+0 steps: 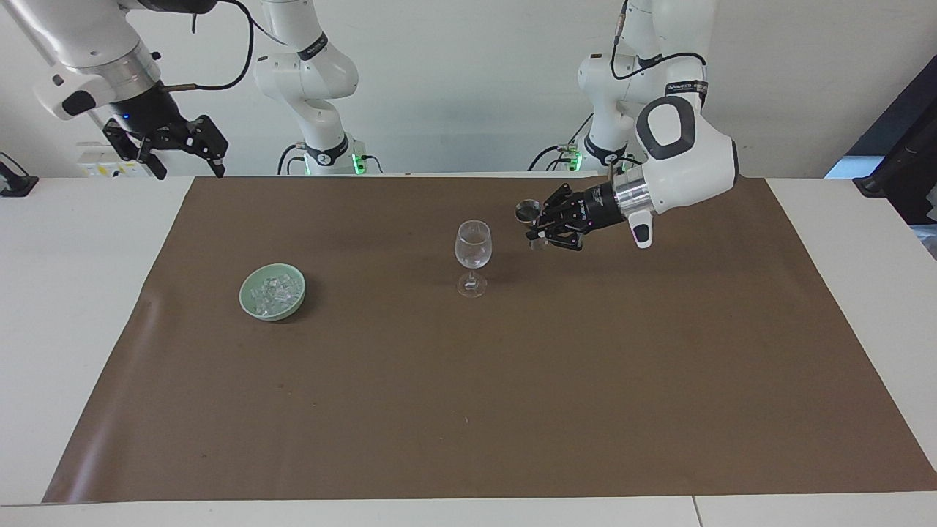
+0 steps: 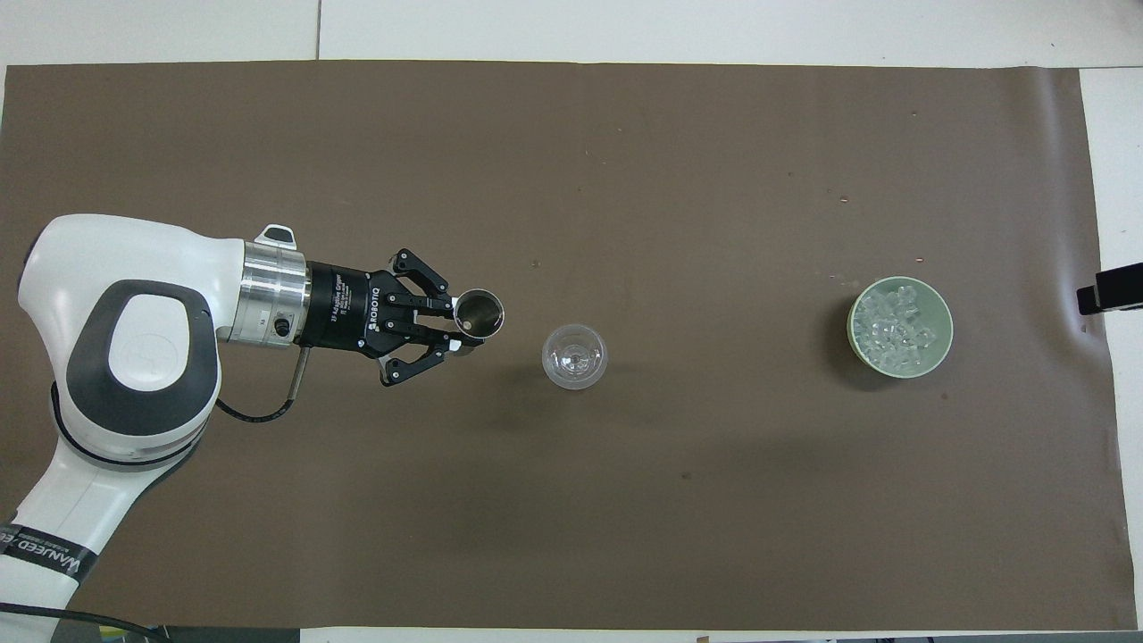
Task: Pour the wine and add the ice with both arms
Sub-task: 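Tilt the jigger over the clear glass with the left gripper to pour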
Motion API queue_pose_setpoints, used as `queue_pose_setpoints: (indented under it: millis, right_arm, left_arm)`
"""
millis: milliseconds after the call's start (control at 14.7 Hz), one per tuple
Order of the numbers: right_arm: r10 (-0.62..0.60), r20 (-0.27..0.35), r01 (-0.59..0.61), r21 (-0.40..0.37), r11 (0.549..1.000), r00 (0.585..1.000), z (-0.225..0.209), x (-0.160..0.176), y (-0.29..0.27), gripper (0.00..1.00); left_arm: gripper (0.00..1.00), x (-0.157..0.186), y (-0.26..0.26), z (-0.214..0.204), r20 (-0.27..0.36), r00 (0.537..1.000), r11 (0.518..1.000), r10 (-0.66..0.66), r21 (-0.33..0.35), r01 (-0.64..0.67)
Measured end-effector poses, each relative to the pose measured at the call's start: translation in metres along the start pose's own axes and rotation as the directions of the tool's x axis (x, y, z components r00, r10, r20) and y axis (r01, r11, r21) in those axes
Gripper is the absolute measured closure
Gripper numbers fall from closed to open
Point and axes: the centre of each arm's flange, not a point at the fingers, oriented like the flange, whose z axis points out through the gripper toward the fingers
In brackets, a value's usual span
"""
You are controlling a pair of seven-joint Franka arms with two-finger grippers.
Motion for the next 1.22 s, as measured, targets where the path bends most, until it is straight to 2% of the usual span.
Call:
queue_pose_setpoints:
  millis: [340, 611, 815, 1223]
  right_arm:
    - [0.000, 0.000, 0.000, 0.000, 1.000, 1.000, 0.000, 0.000, 0.000, 0.00]
    - [0.000, 0.000, 0.000, 0.000, 1.000, 1.000, 0.000, 0.000, 0.000, 0.00]
    - [0.000, 0.000, 0.000, 0.000, 1.000, 1.000, 0.000, 0.000, 0.000, 0.00]
    - [0.000, 0.000, 0.000, 0.000, 1.000, 1.000, 0.000, 0.000, 0.000, 0.00]
  left_arm:
    - [0.78, -0.022, -0.012, 0.037, -0.107, 0.994, 0.999, 0.036, -0.004, -0.037]
    - [0.78, -0.022, -0.016, 0.043, -0.214, 0.974, 0.998, 0.067, 0.023, -0.064]
    - [0.78, -0.031, -0.019, 0.050, -0.269, 0.960, 0.996, 0.084, 0.029, -0.079]
    - [0.78, -0.061, -0.023, 0.062, -0.422, 0.900, 0.993, 0.107, 0.006, -0.116]
